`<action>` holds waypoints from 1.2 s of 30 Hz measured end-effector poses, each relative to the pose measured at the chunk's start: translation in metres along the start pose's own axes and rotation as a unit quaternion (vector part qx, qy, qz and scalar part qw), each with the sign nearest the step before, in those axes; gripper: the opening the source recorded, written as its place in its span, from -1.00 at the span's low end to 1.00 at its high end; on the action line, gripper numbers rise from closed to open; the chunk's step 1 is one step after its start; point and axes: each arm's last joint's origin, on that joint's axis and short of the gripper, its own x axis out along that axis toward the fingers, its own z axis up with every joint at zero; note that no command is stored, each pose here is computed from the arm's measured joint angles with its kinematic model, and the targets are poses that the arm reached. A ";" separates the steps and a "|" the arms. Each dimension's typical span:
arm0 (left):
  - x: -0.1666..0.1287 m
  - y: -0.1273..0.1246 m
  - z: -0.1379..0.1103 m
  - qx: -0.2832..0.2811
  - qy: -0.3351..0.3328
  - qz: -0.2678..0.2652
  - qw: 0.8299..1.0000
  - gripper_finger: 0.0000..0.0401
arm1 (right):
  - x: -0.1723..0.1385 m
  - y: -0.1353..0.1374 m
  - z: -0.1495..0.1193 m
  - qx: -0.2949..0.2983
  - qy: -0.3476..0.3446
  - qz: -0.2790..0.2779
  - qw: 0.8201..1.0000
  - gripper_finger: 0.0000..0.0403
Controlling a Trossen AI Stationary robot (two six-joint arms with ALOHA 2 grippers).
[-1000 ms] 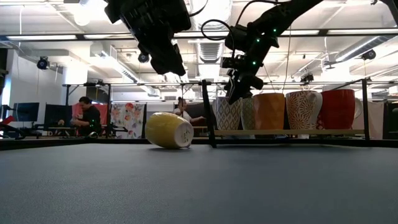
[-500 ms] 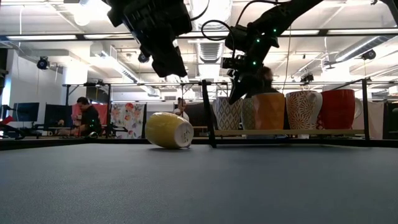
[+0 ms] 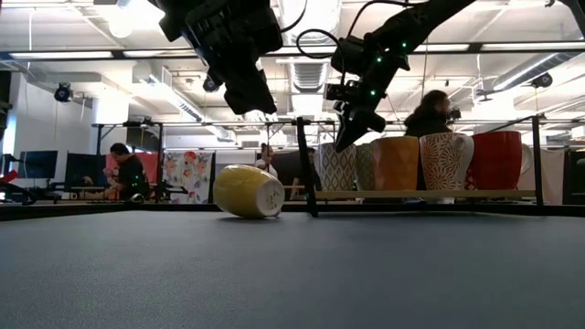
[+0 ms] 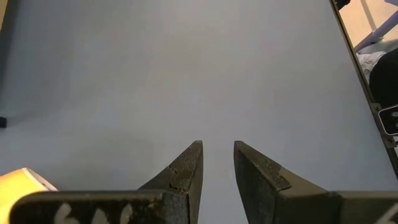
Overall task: Place coffee mugs
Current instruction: Put the gray patterned mug on the shelf, then put the yellow mug on the shelf
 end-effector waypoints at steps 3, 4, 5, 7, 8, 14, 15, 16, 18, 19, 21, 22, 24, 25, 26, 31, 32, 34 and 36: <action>0.000 0.000 0.000 0.000 0.000 0.000 1.000 -0.64 | 0.000 -0.001 0.001 0.000 -0.006 -0.004 1.000 -0.65; 0.000 0.000 0.000 0.000 0.000 -0.001 1.000 -0.64 | -0.001 -0.001 0.001 0.000 -0.003 -0.002 1.000 -0.65; 0.000 0.000 0.000 -0.001 0.000 -0.003 1.000 -0.64 | -0.003 -0.002 0.002 0.004 0.000 0.002 1.000 -0.65; 0.000 0.000 0.000 0.000 0.000 -0.005 1.000 -0.64 | -0.007 -0.005 0.005 0.010 -0.002 -0.001 1.000 -0.66; 0.000 0.000 0.000 0.000 -0.001 -0.005 1.000 -0.64 | -0.009 -0.007 0.007 0.013 -0.006 -0.004 1.000 -0.66; -0.005 0.005 -0.004 0.026 0.019 0.036 0.999 -0.64 | -0.029 -0.016 0.017 0.042 -0.008 -0.008 0.999 -0.64; -0.006 0.008 -0.007 0.026 0.035 0.061 0.997 -0.64 | -0.033 -0.017 0.018 0.049 -0.006 -0.005 0.999 -0.64; -0.008 0.010 -0.010 0.021 0.053 0.088 0.994 -0.64 | -0.037 -0.018 0.019 0.059 -0.004 -0.003 0.998 -0.64; -0.011 0.016 -0.017 0.010 0.090 0.133 0.987 -0.64 | -0.044 -0.018 0.020 0.077 0.003 0.005 0.997 -0.64; -0.012 0.020 -0.020 0.004 0.102 0.144 0.984 -0.64 | -0.047 -0.017 0.019 0.086 0.007 0.008 0.996 -0.64; -0.014 0.027 -0.027 -0.008 0.111 0.151 0.982 -0.64 | -0.052 -0.016 0.018 0.098 0.010 0.010 0.995 -0.64; -0.015 0.031 -0.031 -0.014 0.115 0.155 0.981 -0.64 | -0.055 -0.016 0.018 0.105 0.009 0.009 0.994 -0.64; -0.018 0.039 -0.041 -0.030 0.117 0.163 0.979 -0.64 | -0.062 -0.016 0.018 0.116 0.007 0.007 0.993 -0.64; -0.020 0.042 -0.046 -0.040 0.114 0.168 0.978 -0.64 | -0.066 -0.015 0.018 0.120 0.005 0.006 0.993 -0.64; -0.023 0.045 -0.052 -0.049 0.111 0.172 0.977 -0.64 | -0.069 -0.015 0.018 0.122 0.004 0.005 0.992 -0.64; -0.042 0.049 -0.078 -0.063 0.041 0.199 0.977 -0.64 | -0.082 -0.013 0.017 0.138 0.001 0.003 0.990 -0.64; -0.045 0.048 -0.084 -0.063 0.024 0.202 0.977 -0.64 | -0.084 -0.013 0.017 0.141 0.000 0.003 0.990 -0.64; -0.051 0.050 -0.097 -0.062 -0.004 0.215 0.975 -0.64 | -0.087 -0.012 0.016 0.145 -0.001 0.006 0.989 -0.64; -0.055 0.053 -0.108 -0.063 -0.033 0.228 0.971 -0.64 | -0.087 -0.012 0.016 0.148 -0.001 0.006 0.989 -0.64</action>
